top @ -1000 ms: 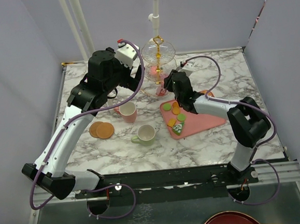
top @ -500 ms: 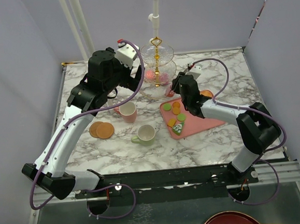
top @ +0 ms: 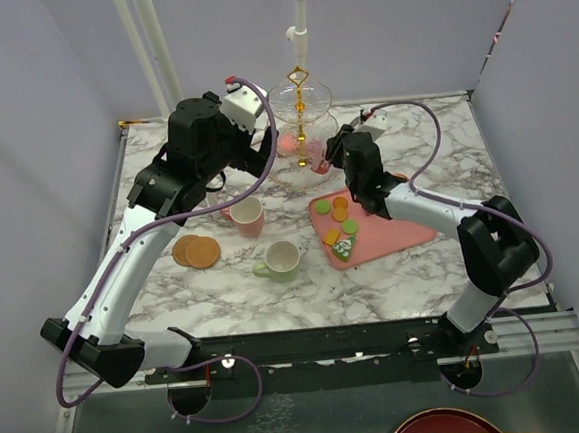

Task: Serve the afternoon tea
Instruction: Place the desert on the desert table.

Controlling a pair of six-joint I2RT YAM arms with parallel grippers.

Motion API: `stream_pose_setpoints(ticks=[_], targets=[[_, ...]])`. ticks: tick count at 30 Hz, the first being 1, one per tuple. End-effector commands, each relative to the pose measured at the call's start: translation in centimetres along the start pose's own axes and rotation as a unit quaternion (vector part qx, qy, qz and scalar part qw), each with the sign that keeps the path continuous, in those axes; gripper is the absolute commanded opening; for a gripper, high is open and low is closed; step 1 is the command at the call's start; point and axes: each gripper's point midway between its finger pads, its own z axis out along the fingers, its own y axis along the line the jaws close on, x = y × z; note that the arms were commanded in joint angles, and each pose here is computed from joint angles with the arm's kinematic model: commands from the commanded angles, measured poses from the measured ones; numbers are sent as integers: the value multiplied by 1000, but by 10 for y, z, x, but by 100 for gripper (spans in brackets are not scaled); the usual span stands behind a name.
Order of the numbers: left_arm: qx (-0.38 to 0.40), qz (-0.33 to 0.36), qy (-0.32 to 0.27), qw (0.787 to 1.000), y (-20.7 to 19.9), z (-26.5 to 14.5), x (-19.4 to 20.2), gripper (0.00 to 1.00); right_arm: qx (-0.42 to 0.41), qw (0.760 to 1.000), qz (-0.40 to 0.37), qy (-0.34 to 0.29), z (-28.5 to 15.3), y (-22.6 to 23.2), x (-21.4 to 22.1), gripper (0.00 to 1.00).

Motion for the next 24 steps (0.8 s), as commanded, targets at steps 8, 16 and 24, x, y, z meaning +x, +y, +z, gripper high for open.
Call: stream_pose_setpoints(ticks=[8, 16, 24], targets=[[-8, 2, -7, 1000, 4, -12, 0, 99, 30, 999, 8, 33, 26, -9, 40, 29], [-7, 4, -5, 1000, 3, -11, 3, 99, 53, 998, 1, 36, 31, -18, 48, 37], [-5, 2, -6, 1000, 3, -10, 0, 99, 61, 998, -1, 31, 32, -23, 45, 54]])
